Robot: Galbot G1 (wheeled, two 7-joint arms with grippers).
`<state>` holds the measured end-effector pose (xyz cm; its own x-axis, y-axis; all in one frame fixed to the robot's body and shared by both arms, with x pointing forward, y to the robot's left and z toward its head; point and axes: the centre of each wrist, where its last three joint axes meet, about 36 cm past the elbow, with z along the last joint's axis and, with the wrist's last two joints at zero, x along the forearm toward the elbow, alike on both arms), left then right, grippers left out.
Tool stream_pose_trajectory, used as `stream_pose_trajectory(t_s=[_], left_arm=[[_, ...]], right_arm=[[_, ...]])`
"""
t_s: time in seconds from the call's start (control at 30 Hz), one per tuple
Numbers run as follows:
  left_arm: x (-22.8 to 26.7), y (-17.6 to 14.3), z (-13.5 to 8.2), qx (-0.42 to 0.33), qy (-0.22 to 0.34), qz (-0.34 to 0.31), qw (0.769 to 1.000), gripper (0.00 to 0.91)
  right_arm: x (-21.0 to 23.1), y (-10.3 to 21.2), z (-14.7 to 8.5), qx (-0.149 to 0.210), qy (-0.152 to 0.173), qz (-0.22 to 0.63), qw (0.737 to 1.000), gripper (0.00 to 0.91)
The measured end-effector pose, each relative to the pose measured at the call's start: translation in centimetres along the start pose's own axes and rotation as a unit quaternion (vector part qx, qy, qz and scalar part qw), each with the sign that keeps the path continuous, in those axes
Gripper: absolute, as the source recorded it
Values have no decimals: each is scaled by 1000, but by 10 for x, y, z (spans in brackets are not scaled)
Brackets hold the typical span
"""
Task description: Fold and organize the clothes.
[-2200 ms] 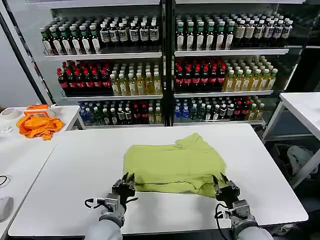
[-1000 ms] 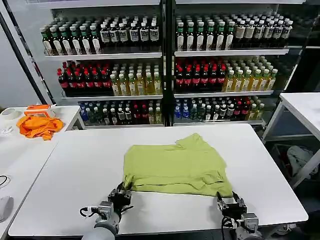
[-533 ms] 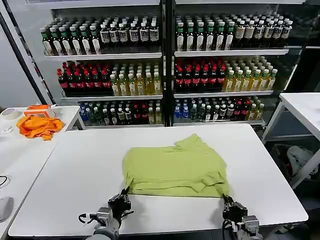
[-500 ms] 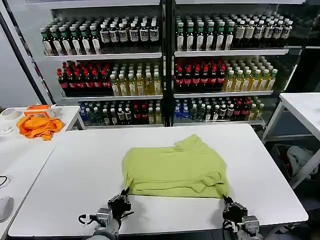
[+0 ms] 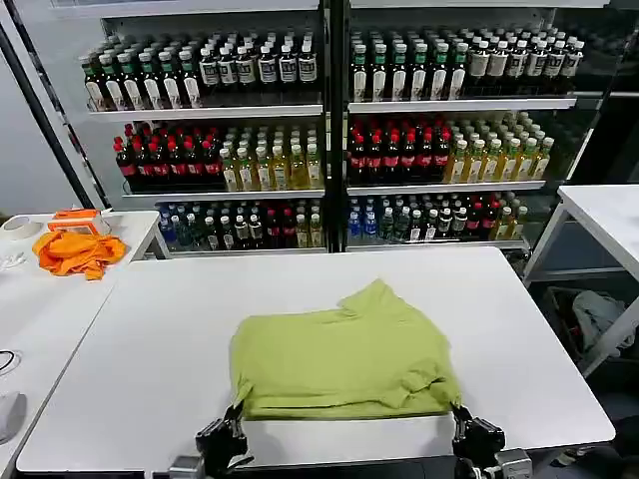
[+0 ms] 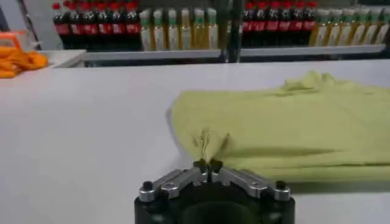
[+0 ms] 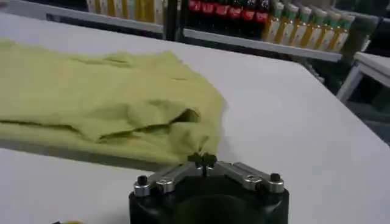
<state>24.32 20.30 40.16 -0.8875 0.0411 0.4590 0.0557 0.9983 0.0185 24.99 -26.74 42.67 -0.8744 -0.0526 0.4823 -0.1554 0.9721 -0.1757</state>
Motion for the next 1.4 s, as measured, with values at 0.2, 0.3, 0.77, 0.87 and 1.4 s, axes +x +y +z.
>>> stream_pose_trajectory(t_s=[0.2,0.3,0.77,0.87,1.4], left_arm=[[8,10,-7,-13,-4,-6,1000,907],[8,16,-11,-23,-7,-6,1000,907],[-43,36,-34,-34,-18,-5,999,907],[-65,37,-41,-29,-19,-5,999,907],[-162,33,-66,-36,-1,-10,999,907]], right_arm=[[4,-5,-13,8,-25,6,1000,907],[2,-7,-20,9,-35,7,999,907],[-74,-20,-61,-30,-60,1,998,907],[-100,-22,-71,-41,-59,-4,997,907],[-219,-7,-122,-64,-31,-40,997,907]])
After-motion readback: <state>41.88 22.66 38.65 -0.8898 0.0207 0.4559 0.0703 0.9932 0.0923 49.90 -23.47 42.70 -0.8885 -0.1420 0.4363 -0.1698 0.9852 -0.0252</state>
